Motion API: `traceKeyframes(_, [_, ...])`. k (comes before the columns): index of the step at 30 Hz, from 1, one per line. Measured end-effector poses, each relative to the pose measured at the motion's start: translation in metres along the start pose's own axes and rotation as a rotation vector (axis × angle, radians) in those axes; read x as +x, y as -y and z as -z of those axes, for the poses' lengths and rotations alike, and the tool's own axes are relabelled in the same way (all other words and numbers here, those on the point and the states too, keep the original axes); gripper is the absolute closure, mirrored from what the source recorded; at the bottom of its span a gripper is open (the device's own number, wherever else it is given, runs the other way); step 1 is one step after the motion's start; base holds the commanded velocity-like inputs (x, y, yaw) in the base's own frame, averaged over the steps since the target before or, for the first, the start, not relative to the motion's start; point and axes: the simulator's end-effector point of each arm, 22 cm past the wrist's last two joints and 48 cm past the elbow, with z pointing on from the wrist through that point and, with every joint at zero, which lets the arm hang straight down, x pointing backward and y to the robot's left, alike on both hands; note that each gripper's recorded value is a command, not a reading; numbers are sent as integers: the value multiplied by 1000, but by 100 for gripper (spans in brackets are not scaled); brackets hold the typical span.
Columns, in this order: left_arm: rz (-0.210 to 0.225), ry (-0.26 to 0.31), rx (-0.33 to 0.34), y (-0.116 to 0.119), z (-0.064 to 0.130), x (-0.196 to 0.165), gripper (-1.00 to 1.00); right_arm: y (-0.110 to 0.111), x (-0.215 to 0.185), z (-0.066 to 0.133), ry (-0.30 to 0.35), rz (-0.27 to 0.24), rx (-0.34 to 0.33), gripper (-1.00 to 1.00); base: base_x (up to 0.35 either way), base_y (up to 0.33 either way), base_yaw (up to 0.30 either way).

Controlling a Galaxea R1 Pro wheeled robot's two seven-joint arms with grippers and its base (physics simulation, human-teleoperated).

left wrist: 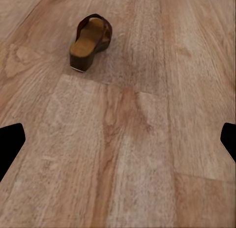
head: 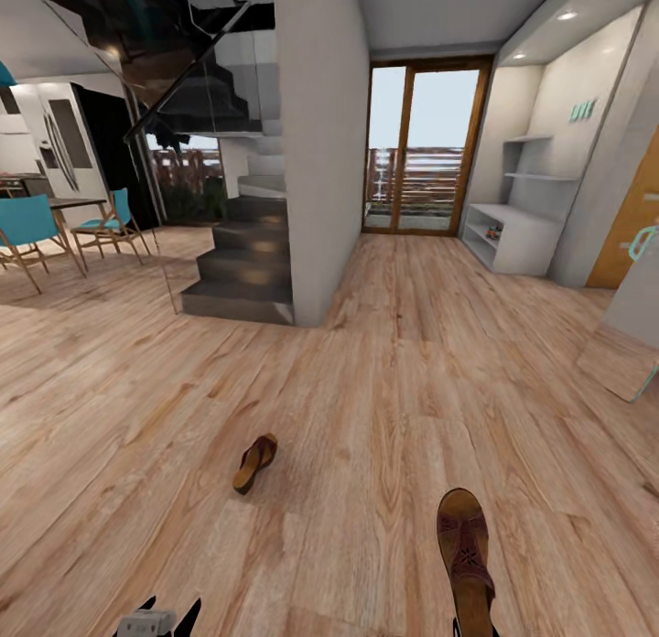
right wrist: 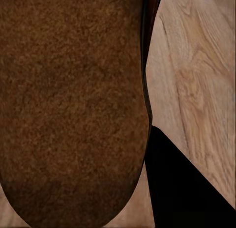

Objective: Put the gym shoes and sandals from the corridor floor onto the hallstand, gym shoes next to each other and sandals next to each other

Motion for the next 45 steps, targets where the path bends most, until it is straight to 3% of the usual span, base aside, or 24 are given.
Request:
traceKeyframes(19, [0, 0, 0, 0, 0, 0, -100, -1, -1, 0, 2, 1, -2, 100, 100, 222, -292])
traceKeyframes(32, [1, 1, -1, 0, 0, 0, -100, -4, 3, 1, -5, 9, -12, 100, 46, 26, -23])
traceKeyframes(45, [0, 1, 0, 0, 0, 0, -100, -4, 2, 1, -2, 6, -12, 100, 270, 94, 0])
